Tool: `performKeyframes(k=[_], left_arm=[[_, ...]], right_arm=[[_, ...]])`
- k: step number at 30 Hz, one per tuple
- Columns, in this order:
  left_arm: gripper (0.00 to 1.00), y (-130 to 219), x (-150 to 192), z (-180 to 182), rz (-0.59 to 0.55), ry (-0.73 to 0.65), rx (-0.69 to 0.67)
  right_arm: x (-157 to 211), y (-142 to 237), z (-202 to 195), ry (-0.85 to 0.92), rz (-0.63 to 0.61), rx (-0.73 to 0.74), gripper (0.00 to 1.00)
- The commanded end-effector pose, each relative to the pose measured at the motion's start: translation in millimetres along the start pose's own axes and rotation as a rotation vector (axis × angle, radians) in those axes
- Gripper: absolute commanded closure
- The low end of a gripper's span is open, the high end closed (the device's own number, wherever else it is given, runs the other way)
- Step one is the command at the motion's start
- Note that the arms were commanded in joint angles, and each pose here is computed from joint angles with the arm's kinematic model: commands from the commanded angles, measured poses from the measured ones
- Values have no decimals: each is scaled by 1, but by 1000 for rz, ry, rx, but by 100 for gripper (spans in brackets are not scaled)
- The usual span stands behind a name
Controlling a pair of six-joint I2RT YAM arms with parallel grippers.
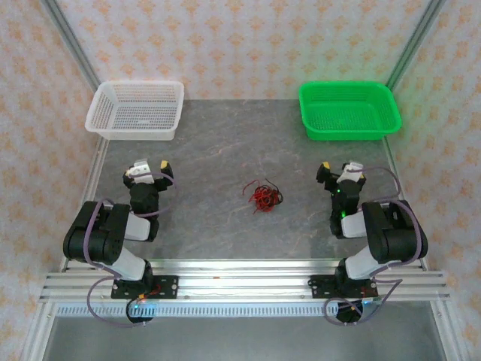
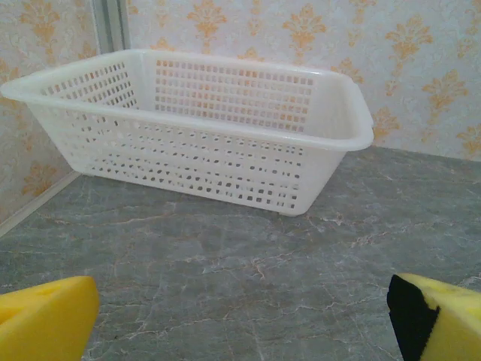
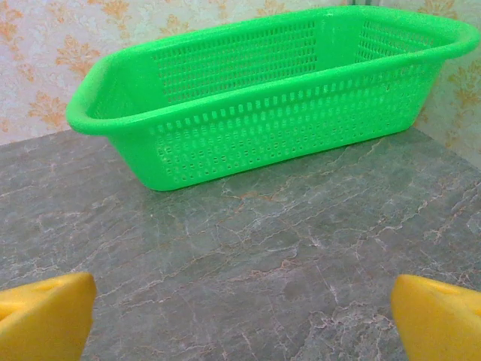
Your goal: Untangle the cables
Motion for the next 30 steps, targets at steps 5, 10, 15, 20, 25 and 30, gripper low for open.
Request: performKeyframes(k=[5, 10, 15, 20, 25, 30], left_arm=[[0, -3, -5, 0, -18, -14, 13], [1, -3, -4, 0, -16, -14, 13], [1, -3, -5, 0, -16, -14, 13], [1, -3, -4, -1, -16, -14, 13], [1, -3, -4, -1, -14, -15, 15], [0, -3, -5, -1, -16, -14, 15]], right_arm=[[-11, 0, 2, -17, -53, 5, 0], [-11, 0, 2, -18, -53, 5, 0], [-11, -1, 2, -18, -50, 2, 0], [-11, -1, 1, -21, -48, -4, 0], [-11, -1, 1, -21, -46, -4, 0], [-11, -1, 1, -21, -48, -4, 0]])
Point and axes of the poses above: each hand's point on the last joint's axis, 136 mm out from that joint toward the fingers, its own y axis back along the fingers, its own z axis along the line the jaws close on, x = y × z, the point moved 8 cm from there along y, back along the fingers, and after that the axes turned 7 degrees about -y, right-handed, at the moved point
